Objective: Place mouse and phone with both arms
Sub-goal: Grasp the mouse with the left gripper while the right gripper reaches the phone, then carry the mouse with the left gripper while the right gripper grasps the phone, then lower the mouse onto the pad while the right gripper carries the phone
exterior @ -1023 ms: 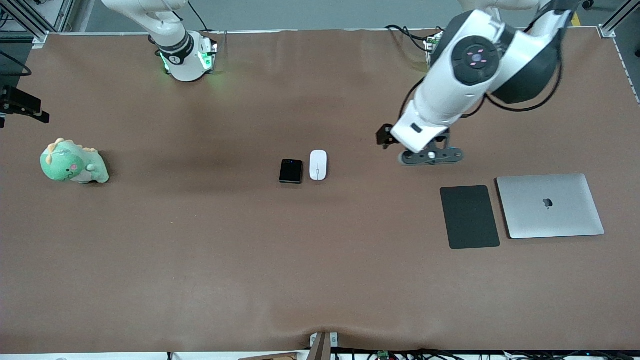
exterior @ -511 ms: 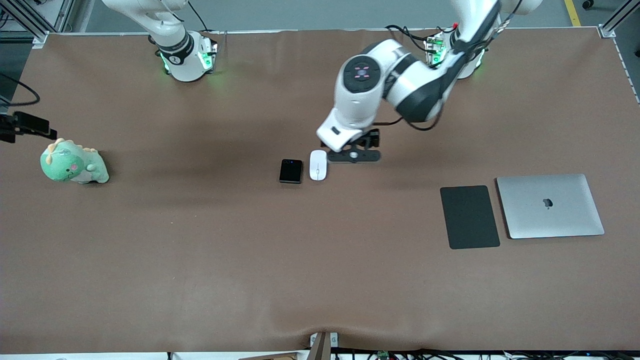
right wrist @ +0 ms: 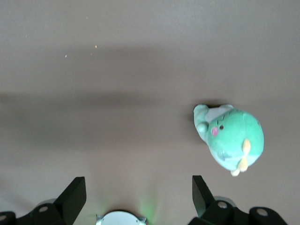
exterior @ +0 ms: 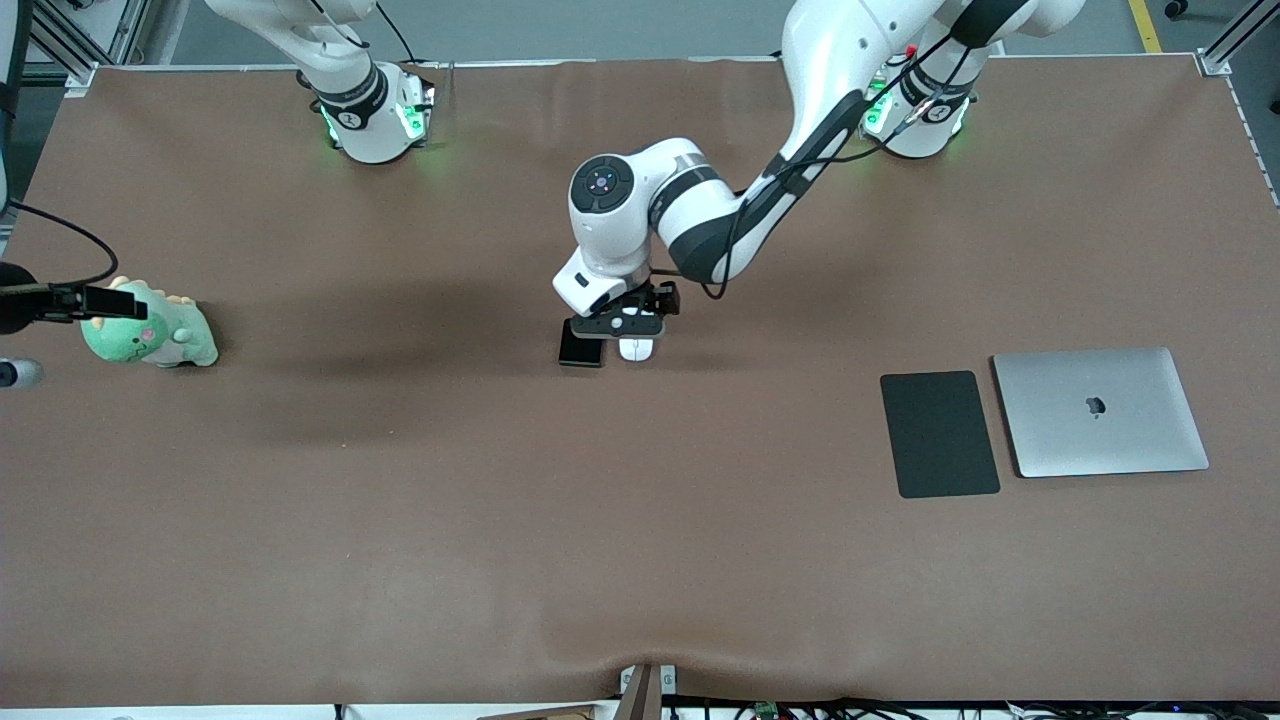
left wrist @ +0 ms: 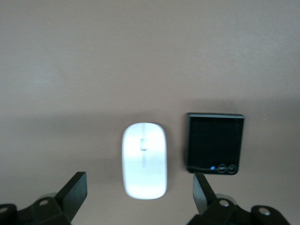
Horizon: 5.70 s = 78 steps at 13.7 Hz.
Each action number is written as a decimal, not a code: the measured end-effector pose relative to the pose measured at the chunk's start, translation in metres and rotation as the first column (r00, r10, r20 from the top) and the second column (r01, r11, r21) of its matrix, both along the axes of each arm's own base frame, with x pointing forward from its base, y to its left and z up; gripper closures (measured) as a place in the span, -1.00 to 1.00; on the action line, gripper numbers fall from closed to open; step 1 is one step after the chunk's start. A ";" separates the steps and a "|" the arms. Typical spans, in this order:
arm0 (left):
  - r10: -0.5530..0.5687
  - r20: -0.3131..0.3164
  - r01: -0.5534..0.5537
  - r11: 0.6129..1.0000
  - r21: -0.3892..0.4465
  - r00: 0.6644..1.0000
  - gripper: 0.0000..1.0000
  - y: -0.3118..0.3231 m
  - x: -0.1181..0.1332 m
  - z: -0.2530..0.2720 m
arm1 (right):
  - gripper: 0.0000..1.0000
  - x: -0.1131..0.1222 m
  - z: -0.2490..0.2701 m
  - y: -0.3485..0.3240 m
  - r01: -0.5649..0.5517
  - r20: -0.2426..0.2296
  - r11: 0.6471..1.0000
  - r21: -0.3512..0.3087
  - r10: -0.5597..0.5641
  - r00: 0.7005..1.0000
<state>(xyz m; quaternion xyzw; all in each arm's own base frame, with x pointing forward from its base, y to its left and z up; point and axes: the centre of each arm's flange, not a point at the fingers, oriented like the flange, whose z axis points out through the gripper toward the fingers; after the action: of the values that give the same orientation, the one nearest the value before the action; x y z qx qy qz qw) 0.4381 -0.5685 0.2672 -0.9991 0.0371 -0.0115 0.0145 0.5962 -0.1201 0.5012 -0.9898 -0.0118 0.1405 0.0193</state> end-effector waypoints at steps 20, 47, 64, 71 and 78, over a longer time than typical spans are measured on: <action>0.056 -0.062 -0.051 0.996 0.077 0.997 -0.48 0.007 -0.008 -0.094 | -1.00 0.021 -0.126 0.215 -0.084 -0.176 0.986 0.141 0.109 0.978; 0.163 0.033 -0.165 0.977 0.133 0.986 -0.22 0.235 0.166 0.159 | -1.00 -0.079 -0.312 0.507 0.082 0.031 0.992 0.091 -0.085 0.996; 0.003 -0.118 0.005 0.998 0.065 0.993 -0.22 0.444 0.199 0.004 | -0.60 -0.034 -0.302 0.425 0.123 -0.039 0.992 -0.025 -0.124 0.992; 0.024 -0.118 -0.016 0.997 0.069 0.993 -0.22 0.477 0.205 -0.037 | -0.60 -0.009 -0.293 0.239 -0.005 -0.093 0.999 -0.045 0.001 0.996; 0.008 -0.063 -0.004 0.998 0.067 0.998 -0.22 0.494 0.222 -0.066 | -0.60 -0.032 -0.315 0.104 -0.075 -0.066 0.996 -0.045 0.072 0.995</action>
<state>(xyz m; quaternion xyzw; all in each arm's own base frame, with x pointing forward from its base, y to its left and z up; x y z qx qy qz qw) 0.6606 -0.0745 0.2010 -0.9981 0.0349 0.0216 0.0468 0.5639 -0.0164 0.1864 -0.9839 -0.0442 0.1732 -0.0091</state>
